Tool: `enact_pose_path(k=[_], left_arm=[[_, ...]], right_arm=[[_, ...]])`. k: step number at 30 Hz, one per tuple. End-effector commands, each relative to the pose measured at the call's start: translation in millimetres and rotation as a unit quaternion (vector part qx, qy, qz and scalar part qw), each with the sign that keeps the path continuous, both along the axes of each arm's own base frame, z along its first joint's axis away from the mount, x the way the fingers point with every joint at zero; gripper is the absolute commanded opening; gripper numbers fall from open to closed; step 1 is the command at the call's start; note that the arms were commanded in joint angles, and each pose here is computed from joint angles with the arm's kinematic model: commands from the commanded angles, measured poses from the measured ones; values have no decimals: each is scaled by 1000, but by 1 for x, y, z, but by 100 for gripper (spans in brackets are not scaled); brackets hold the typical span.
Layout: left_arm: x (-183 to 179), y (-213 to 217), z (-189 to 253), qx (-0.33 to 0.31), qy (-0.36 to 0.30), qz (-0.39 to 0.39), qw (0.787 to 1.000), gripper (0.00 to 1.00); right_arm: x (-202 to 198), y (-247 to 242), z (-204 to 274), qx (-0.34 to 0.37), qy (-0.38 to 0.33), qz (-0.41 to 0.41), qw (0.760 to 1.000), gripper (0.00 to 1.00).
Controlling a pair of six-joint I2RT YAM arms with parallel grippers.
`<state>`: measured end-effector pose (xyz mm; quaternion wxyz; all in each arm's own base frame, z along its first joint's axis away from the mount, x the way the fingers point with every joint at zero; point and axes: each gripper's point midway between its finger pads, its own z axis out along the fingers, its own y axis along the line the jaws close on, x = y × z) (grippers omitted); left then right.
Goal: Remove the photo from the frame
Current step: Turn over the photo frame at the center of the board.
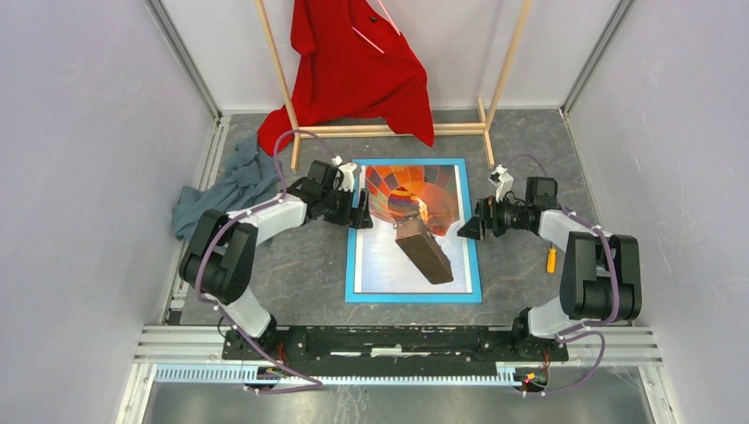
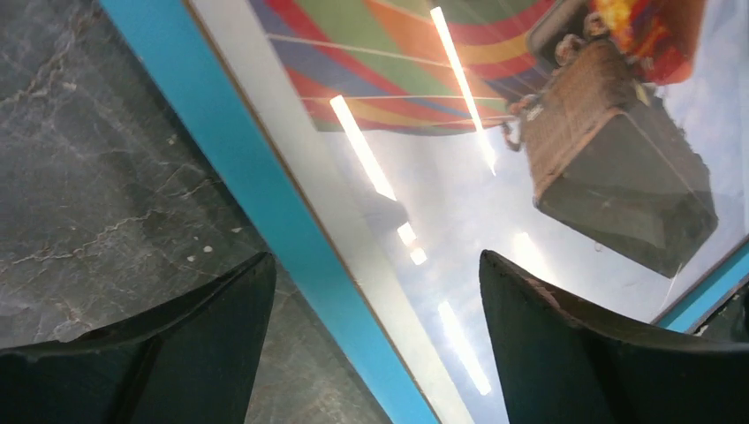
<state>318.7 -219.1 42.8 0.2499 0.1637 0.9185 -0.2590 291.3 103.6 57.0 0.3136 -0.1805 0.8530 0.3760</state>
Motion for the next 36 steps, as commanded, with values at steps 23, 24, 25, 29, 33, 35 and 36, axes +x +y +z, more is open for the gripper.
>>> enact_pose_path(k=[23,24,25,29,33,35,36], left_arm=[[-167,-164,48,167,-325,-470,803,76],[-170,-168,45,169,-324,-470,803,75],[-172,-172,44,170,-323,-471,803,75],[-179,-183,35,169,-311,-476,805,71],[-190,-188,28,166,-301,-491,801,69],[-196,-189,22,169,-293,-499,798,68],[-199,-189,20,169,-289,-503,796,67]], right_arm=[[25,-72,30,-68,-61,-107,990,98],[25,-73,31,-69,-64,-109,990,98],[25,-73,31,-70,-66,-109,989,98],[24,-75,30,-73,-69,-112,989,98],[25,-76,31,-78,-74,-114,988,98],[24,-76,31,-76,-74,-113,988,98],[25,-76,30,-76,-73,-113,988,98]])
